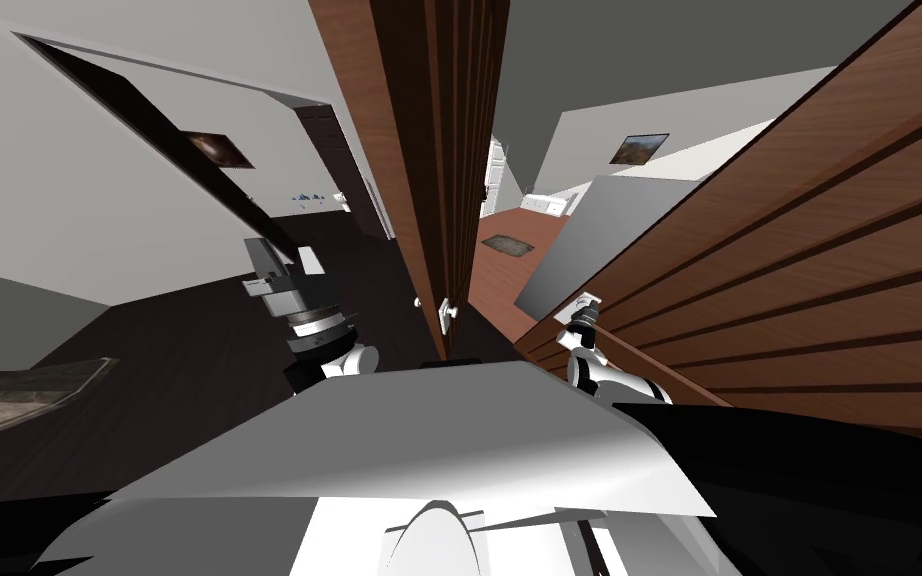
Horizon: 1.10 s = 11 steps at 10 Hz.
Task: Pull the door open
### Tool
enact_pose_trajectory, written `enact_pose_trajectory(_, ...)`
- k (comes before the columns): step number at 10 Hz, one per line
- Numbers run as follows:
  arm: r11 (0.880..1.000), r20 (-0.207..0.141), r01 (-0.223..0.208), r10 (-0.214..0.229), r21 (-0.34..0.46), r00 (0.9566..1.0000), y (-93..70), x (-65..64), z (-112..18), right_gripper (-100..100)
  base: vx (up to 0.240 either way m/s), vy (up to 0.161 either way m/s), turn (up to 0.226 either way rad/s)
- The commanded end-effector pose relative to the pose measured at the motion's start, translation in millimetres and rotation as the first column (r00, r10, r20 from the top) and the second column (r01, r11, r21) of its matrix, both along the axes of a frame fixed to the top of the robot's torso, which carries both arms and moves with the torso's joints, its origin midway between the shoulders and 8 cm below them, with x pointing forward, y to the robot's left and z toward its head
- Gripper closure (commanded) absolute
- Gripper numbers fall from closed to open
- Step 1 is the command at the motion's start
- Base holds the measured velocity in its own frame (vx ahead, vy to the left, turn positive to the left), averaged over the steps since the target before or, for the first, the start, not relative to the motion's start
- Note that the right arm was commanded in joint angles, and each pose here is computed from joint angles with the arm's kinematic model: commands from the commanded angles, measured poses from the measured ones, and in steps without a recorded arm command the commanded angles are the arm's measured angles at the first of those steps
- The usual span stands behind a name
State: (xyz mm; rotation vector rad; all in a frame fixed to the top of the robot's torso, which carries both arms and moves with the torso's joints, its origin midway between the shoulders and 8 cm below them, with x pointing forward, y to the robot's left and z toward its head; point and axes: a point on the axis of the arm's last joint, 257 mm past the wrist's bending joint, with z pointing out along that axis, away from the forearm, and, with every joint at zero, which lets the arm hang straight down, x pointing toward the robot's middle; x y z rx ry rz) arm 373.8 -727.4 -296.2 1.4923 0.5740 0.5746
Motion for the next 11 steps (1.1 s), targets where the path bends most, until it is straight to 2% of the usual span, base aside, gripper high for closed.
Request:
enact_pose_trajectory(1, 1.000, 0.000, 0.000, 0.000, 0.000, 1.0000, 0.0, 0.0, 0.0, -100, -0.002, 0.005, -0.019)
enact_pose_trajectory(4, 1.000, 0.000, 0.000, 0.000, 0.000, 1.0000, 0.0, 0.0, 0.0, -100, 0.001, 0.001, 0.004)
enact_pose_trajectory(8, 1.000, 0.000, 0.003, -0.003, 0.000, 1.0000, -0.7, -0.7, 0.1, -100, -0.001, -0.034, 0.064)
enact_pose_trajectory(9, 1.000, 0.000, 0.003, -0.003, 0.000, 1.0000, -0.7, -0.7, 0.1, 100, 0.000, 0.000, 0.000)
enact_pose_trajectory(11, 1.000, 0.000, 0.003, -0.003, 0.000, 1.0000, -0.7, -0.7, 0.1, 100, 0.000, 0.003, -0.003)
